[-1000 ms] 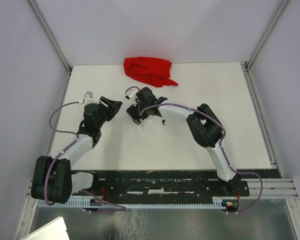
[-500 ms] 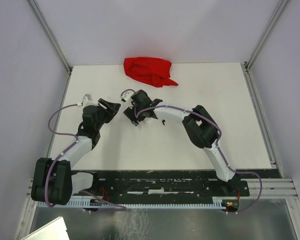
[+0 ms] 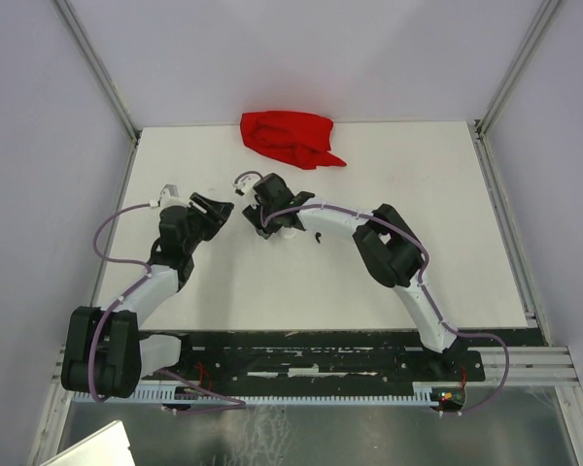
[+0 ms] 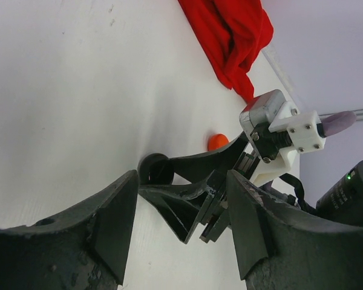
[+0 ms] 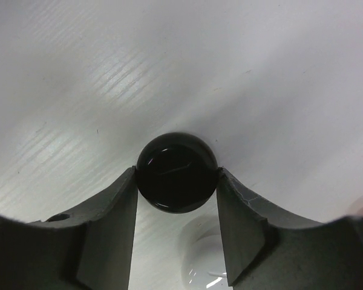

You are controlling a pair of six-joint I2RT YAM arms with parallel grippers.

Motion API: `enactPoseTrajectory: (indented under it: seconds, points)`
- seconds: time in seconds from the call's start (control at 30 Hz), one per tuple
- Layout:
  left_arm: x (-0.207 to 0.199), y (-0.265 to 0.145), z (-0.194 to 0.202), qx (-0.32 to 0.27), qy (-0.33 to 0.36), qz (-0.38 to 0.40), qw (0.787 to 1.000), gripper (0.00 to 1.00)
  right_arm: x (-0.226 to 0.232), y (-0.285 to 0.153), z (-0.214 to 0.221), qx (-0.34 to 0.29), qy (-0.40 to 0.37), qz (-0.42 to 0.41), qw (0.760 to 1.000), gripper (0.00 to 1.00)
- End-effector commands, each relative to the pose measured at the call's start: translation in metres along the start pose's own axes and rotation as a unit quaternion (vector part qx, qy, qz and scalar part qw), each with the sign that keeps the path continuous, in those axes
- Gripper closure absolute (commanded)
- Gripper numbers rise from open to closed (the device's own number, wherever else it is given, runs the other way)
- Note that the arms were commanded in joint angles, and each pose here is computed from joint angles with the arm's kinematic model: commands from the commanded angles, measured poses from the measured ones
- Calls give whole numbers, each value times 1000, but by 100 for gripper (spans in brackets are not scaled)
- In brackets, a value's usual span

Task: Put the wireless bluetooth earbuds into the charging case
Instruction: Pick up the charging case at the center of the board.

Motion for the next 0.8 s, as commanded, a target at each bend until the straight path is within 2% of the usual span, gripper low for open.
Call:
enactPoseTrajectory:
  seconds: [0.0,0.17,0.3,0.5,0.77]
  points:
    - [-3,-3,-1,2,-6,13,1000,34,-9,-6,-9,-28,-1,28,999,70]
    - [-9,-6,5,31,-8,41,999,33,-16,-43,-27,-133,-17,62,989,76]
    - [-14,-8,17,80,-22,82,993,32,-21,-82,-36,-202,-18,50,978,78]
    - [-21,-11,34,161,-19,133,978,32,-20,-122,-29,-244,-29,15,969,78]
    - [-30,-18,45,214,-3,175,961,32,-8,-144,-12,-246,-50,-12,968,78]
Point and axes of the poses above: each gripper's point midway between its finger pads, its own y axis out along the fingers, its own x axis along the line the jaws close on, z = x × y, the point moved 6 cm from there along -y, back along the fingers, and after that the axes turned 15 degrees about -y, right-handed, at the moved point
